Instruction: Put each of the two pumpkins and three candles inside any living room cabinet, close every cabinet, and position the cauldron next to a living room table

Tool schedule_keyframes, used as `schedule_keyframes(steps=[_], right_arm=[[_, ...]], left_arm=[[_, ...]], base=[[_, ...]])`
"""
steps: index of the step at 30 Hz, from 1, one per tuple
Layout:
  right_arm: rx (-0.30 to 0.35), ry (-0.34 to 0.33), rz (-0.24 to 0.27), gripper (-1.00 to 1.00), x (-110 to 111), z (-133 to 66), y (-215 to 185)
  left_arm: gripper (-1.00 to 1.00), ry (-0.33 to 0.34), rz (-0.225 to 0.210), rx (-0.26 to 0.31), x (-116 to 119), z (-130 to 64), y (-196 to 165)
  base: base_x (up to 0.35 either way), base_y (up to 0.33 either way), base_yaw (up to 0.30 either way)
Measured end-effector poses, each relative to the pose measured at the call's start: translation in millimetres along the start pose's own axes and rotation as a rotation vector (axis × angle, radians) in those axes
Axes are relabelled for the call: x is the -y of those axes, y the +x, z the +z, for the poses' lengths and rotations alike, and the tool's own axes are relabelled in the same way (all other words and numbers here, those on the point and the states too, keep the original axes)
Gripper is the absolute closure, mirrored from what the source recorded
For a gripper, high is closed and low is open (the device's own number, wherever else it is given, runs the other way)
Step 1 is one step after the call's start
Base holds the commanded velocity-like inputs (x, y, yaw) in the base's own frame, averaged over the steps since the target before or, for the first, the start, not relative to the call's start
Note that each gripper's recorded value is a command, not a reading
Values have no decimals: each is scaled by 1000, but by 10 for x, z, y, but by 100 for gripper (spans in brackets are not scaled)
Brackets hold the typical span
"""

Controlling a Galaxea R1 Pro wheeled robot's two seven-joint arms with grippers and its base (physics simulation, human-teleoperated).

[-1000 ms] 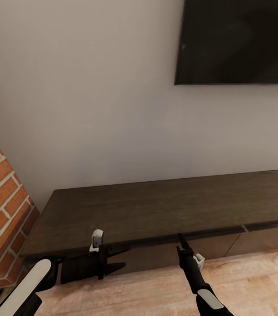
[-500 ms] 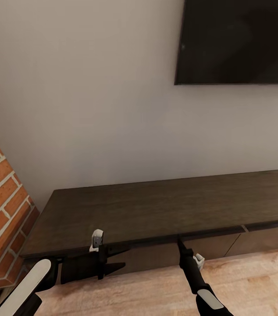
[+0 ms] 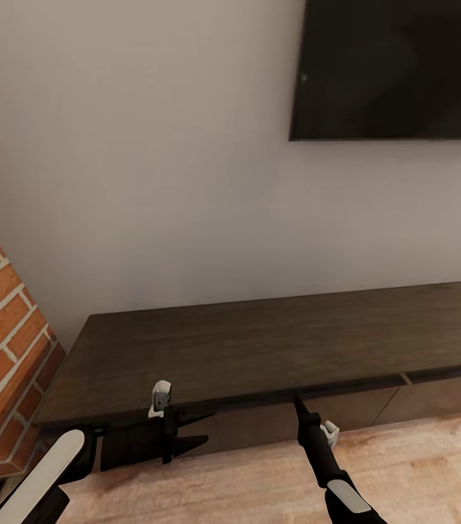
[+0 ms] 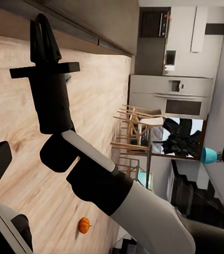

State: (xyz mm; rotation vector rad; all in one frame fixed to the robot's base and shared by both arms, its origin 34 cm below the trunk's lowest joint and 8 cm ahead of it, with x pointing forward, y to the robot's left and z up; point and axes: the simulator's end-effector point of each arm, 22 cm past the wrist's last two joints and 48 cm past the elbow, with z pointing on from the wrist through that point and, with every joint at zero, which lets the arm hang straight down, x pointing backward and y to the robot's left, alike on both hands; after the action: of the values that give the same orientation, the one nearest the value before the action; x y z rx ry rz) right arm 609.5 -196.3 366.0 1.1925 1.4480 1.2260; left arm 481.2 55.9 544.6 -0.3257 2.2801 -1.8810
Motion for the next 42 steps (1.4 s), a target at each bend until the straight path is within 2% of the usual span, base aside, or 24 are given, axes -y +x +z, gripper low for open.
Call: schedule_keyframes(steps=[12, 42], right_arm=[[-2, 2, -2, 100, 1, 3, 0], [16, 2, 9, 100, 5, 1, -56]], left_arm=[[-100, 0, 0, -1, 0, 2, 3], [-100, 1, 0, -3, 3, 8, 8]], base=[[-1, 0, 0], [-78, 0, 0]])
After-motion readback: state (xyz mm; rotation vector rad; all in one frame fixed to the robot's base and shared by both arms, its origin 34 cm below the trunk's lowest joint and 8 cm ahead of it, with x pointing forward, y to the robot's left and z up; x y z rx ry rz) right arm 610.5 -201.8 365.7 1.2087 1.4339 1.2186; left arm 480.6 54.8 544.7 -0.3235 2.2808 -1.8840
